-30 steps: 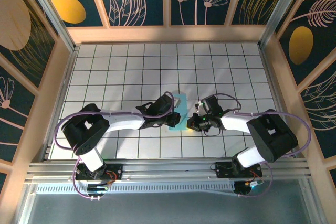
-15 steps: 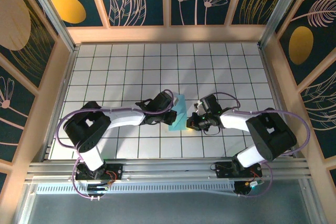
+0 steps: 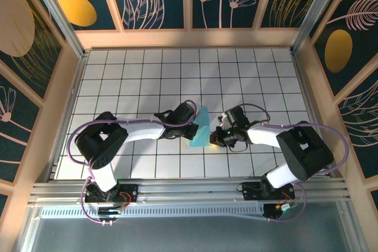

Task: Fold a paper plane with a square sheet of paper (fold left side to right side)
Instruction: Fold the triangle a second time at the center of the table.

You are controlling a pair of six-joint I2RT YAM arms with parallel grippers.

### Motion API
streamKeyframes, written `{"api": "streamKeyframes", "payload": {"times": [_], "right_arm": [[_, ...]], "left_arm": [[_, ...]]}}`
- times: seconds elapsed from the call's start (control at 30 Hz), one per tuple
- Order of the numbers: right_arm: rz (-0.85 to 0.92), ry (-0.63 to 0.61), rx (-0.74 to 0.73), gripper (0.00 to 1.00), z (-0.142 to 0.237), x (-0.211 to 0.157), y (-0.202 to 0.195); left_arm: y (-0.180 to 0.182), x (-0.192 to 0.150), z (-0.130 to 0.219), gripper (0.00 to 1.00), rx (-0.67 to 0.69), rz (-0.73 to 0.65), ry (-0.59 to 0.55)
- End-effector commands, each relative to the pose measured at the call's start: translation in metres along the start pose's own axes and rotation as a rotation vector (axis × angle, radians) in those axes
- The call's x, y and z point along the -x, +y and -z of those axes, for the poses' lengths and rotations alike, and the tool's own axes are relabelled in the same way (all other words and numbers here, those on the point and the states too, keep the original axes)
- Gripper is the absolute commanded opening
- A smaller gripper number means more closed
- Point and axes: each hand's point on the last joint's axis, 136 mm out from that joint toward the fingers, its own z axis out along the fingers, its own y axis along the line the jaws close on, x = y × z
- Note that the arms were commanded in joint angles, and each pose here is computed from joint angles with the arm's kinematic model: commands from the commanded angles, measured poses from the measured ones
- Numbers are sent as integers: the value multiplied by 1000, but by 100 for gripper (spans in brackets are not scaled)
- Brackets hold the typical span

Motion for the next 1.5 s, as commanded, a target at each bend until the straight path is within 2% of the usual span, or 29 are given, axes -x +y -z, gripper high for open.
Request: {"api": "streamKeyframes", "payload": {"times": [0.0, 0.5, 0.53, 0.8, 1.47], "right_arm": [[-45, 45, -146, 0, -5, -17, -36], [-48, 47, -153, 0, -5, -19, -38], [-48, 48, -153, 0, -5, -19, -38], [-51, 49, -155, 0, -6, -20, -39], [-49, 54, -156, 0, -7, -20, -39]], "left_arm": [[7, 3, -2, 0, 37, -14, 10], [20, -3, -3, 0, 99, -28, 30], [14, 8, -1, 0, 90, -30, 6], [14, 13, -2, 0, 97, -41, -3], [22, -1, -6, 0, 117, -51, 40]]}}
